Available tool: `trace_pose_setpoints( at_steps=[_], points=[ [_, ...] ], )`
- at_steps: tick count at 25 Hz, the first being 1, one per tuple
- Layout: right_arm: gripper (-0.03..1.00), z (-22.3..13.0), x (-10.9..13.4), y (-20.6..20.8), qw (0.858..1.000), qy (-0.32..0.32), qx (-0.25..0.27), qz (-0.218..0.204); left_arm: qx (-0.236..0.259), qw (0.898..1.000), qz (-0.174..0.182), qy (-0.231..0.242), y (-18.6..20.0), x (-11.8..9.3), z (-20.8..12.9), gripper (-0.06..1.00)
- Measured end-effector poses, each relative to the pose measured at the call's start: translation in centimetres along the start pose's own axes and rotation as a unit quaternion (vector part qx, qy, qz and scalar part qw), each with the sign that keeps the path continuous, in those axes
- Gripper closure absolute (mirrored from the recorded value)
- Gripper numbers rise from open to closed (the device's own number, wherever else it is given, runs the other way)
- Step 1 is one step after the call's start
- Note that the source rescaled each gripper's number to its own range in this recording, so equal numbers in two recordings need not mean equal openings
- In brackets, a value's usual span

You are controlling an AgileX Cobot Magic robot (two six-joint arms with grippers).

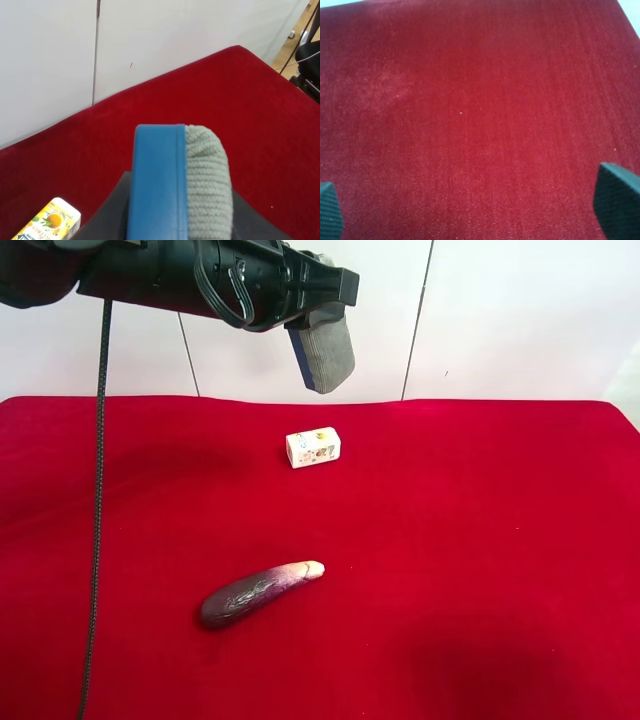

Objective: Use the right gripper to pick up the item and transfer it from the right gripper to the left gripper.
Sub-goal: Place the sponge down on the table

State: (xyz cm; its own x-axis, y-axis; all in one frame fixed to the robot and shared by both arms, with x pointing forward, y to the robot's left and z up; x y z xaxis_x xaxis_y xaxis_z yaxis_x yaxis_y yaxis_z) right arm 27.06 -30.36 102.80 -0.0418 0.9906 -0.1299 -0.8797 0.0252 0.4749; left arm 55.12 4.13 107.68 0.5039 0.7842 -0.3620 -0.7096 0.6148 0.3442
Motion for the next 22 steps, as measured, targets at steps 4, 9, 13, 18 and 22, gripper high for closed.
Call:
trace_pose_setpoints(
  at_steps=[4,9,13,18,22],
  points=[
    [-0.03,0.0,0.0,0.0,1.000,0.000,0.000,0.000,0.007,1.000,-0.002,0.000,0.0,-0.1,-0.2,0.92],
    [-0.03,0.0,0.0,0.0,1.000,0.000,0.000,0.000,0.087,0.996,-0.007,-0.032,0.3,1.0,-1.5,0.92],
    [-0.03,0.0,0.0,0.0,1.000,0.000,0.000,0.000,0.150,0.988,0.007,-0.030,1.0,3.5,-2.0,0.92],
    [-0.03,0.0,0.0,0.0,1.000,0.000,0.000,0.000,0.210,0.977,0.046,0.001,2.5,8.2,-2.2,0.92],
    [-0.03,0.0,0.0,0.0,1.000,0.000,0.000,0.000,0.258,0.963,0.078,0.023,3.5,11.9,-3.0,0.92]
  ],
)
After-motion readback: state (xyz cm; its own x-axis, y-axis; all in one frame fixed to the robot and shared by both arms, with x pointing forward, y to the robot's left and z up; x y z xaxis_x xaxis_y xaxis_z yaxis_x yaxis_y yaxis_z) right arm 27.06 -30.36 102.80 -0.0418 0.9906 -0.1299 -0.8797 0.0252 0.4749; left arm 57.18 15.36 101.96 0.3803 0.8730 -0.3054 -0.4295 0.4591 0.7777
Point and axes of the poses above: a point on each arm's last joint axis where the gripper is mounted, y pointing back along that axis away from the gripper, x along the wrist's bending axis when the last joint is at zero, z = x × y, the point moved 4 cm from there along -y, pointing out along that axis toward the gripper, and after that the axes turned 10 degrees about y, right-handed, at the moved point
